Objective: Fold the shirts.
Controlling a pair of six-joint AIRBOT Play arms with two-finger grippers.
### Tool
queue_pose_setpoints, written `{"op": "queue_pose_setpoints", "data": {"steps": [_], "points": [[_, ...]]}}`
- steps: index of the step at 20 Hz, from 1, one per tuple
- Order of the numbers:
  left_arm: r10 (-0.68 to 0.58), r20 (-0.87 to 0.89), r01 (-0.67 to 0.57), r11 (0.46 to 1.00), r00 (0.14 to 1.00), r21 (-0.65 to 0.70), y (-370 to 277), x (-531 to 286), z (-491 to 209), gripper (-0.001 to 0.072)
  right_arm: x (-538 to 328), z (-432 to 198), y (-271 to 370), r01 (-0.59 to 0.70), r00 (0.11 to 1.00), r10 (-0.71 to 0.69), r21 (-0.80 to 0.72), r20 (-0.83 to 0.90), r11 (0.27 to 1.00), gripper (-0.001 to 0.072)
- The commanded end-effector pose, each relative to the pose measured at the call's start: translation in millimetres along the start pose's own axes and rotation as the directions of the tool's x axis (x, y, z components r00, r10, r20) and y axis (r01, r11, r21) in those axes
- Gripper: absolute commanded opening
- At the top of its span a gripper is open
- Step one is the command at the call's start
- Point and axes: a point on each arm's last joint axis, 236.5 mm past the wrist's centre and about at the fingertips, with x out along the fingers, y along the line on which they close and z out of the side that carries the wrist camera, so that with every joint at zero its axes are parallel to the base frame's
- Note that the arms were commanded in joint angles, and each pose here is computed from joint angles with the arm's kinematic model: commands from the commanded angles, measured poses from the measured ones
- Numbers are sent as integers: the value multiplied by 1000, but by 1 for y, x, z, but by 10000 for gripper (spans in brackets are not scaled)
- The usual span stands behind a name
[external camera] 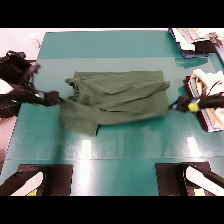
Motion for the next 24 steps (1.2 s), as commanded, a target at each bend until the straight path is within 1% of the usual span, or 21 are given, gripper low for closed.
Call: {"op": "queue_pose_setpoints", "data": {"steps": [1,2,4,6,8,10,11,12,13,14,16,18,19,21,22,24], "points": [[-68,300,8,980,952,198,-80,-126,55,25,-114,57,102,67,944,39,-306,327,950,16],[-104,416,-11,964,904,266,-110,-176,73,25,-155,66,131,114,900,60,-367,432,923,16],[-189,603,-66,925,775,374,-167,-276,89,25,-235,70,183,208,790,105,-424,605,881,16],[-252,737,-139,895,627,424,-208,-362,87,25,-298,60,221,315,680,133,-452,721,835,15],[-288,832,-210,880,475,425,-232,-429,79,24,-340,47,242,393,601,126,-430,789,813,15],[-322,883,-265,869,340,419,-248,-477,72,24,-365,43,251,451,556,100,-400,825,798,15],[-320,899,-288,868,299,405,-248,-490,71,24,-373,44,254,464,545,87,-386,834,797,15],[-303,908,-304,871,289,387,-244,-492,74,24,-378,45,254,469,545,76,-379,835,798,15],[-274,904,-309,874,328,376,-236,-480,81,24,-379,49,254,462,552,71,-376,831,804,15],[-235,888,-303,879,396,368,-225,-457,91,24,-376,55,250,451,568,68,-380,820,808,15],[-143,807,-246,909,572,336,-189,-385,117,25,-355,74,235,387,629,68,-388,774,836,14],[-69,674,-177,941,736,289,-149,-299,137,25,-309,96,204,296,736,48,-385,676,874,14],[-50,570,-121,958,820,259,-128,-245,142,25,-276,106,182,270,798,7,-368,603,890,14],[-16,380,-59,981,925,185,-86,-155,141,25,-205,119,129,289,889,-133,-312,439,905,14],[12,273,-56,987,962,153,-59,-108,135,25,-166,119,102,307,920,-203,-295,336,905,15],[57,78,-61,997,995,56,-9,-27,113,26,-99,113,64,314,948,-281,-284,152,906,15]]}}
